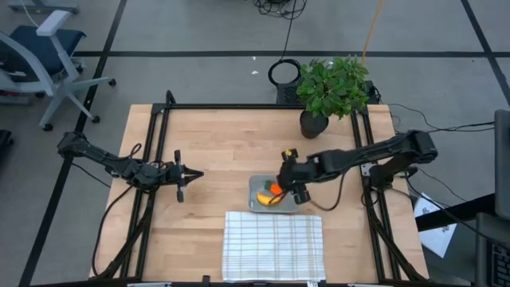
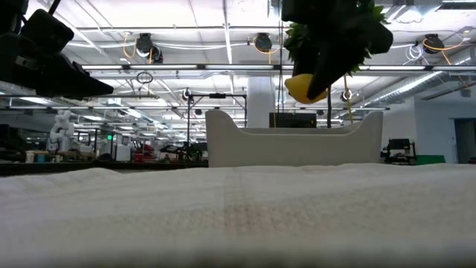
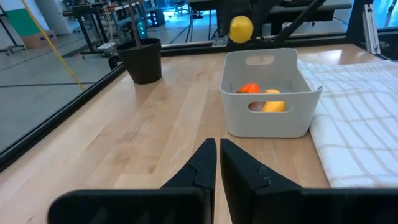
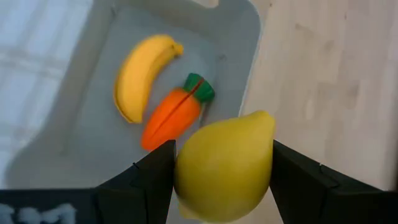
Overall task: Pick and placing Produce into tupperware
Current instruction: Put the yellow lemon into the gray bin
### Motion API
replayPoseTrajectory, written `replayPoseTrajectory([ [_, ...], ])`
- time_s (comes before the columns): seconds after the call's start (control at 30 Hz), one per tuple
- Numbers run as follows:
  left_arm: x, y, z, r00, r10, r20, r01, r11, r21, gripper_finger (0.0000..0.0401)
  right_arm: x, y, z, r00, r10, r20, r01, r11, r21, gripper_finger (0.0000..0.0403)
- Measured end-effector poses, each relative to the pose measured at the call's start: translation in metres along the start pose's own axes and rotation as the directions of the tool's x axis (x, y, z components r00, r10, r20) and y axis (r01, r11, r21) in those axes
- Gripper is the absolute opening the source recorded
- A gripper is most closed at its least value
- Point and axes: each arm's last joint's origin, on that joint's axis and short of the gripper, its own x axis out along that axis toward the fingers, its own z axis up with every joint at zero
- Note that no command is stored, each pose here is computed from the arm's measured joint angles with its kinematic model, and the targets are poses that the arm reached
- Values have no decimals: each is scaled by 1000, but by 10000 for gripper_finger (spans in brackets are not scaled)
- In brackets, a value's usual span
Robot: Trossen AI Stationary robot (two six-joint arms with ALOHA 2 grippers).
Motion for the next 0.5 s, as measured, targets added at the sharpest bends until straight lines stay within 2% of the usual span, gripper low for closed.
replayPoseTrajectory([
  [0.17,0,0,0,1000,0,-4,0,1000,2,26,6,14,17,992,-82,-92,75,994,-77,208],
  [0.33,0,0,-1,1000,0,-5,0,1000,3,26,10,24,27,990,-67,-122,65,998,-15,208],
  [0.5,0,0,-1,1000,-1,-6,1,1000,2,26,14,34,24,981,-55,-184,56,998,2,208],
])
